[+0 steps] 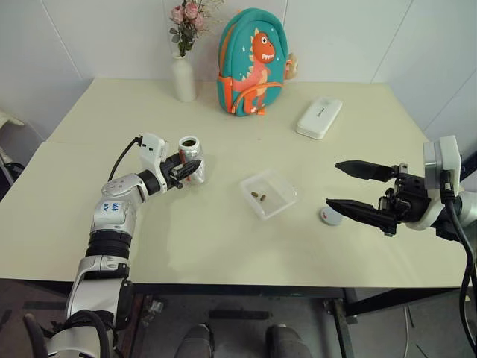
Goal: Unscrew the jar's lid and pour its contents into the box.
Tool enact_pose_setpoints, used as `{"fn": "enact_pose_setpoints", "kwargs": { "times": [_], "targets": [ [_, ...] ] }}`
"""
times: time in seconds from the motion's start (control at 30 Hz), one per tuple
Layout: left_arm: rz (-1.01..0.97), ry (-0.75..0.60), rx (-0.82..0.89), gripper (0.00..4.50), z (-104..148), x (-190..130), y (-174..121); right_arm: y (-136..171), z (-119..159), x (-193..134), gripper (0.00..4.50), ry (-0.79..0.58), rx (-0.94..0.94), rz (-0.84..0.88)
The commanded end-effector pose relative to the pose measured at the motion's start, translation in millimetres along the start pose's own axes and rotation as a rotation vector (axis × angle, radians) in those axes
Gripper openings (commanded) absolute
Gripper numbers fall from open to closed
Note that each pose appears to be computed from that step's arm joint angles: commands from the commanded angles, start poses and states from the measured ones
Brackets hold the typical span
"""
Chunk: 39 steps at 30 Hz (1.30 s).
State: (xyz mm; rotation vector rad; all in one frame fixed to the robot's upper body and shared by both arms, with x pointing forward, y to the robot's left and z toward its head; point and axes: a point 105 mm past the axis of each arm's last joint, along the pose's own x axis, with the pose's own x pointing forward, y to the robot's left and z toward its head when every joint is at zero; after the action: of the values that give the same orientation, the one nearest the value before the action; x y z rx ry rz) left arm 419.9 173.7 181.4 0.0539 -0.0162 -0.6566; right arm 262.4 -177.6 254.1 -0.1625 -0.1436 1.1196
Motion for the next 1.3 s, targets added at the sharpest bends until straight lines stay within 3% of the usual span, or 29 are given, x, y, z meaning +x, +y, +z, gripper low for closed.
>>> {"fn": "enact_pose_setpoints", "kwargs": {
  "times": [0.03,0.13,0.17,0.4,0.73,0.93,1.07,1.2,1.3],
  "targets": [
    [-0.008,-0.023,0.03,3.48,6.5,-2.8,-1.1,-1.6,7.5,1.5,4.5,-0.023,-0.039,-0.002],
    [0.005,-0.012,0.042,4.4,5.7,-3.2,0.0,-3.1,7.6,1.7,4.5,-0.024,-0.042,-0.003],
    [0.0,-0.01,0.053,4.46,6.2,-4.2,-1.0,-3.7,7.8,1.8,4.5,-0.023,-0.045,-0.004],
    [0.021,-0.002,0.074,4.46,11.3,-12.2,2.3,-8.1,8.7,1.9,4.5,-0.023,-0.054,-0.006],
    [0.101,0.104,0.111,4.46,10.9,-54.1,16.5,-16.0,7.7,2.1,4.5,-0.025,-0.066,-0.005],
    [-0.007,0.172,0.144,4.46,10.5,-77.5,-1.7,-15.6,8.2,1.5,4.5,-0.01,-0.072,0.0],
    [-0.232,0.156,0.187,4.46,29.1,-109.5,-27.8,-19.4,11.1,-2.0,4.5,0.002,-0.086,-0.006],
    [-0.171,0.086,0.295,4.46,53.2,-146.0,4.9,-24.2,12.0,-4.7,4.5,0.014,-0.097,0.001],
    [-0.184,0.017,0.317,4.46,67.1,-165.9,9.3,-29.9,8.8,-10.3,4.5,0.046,-0.113,0.007]
  ]
}}
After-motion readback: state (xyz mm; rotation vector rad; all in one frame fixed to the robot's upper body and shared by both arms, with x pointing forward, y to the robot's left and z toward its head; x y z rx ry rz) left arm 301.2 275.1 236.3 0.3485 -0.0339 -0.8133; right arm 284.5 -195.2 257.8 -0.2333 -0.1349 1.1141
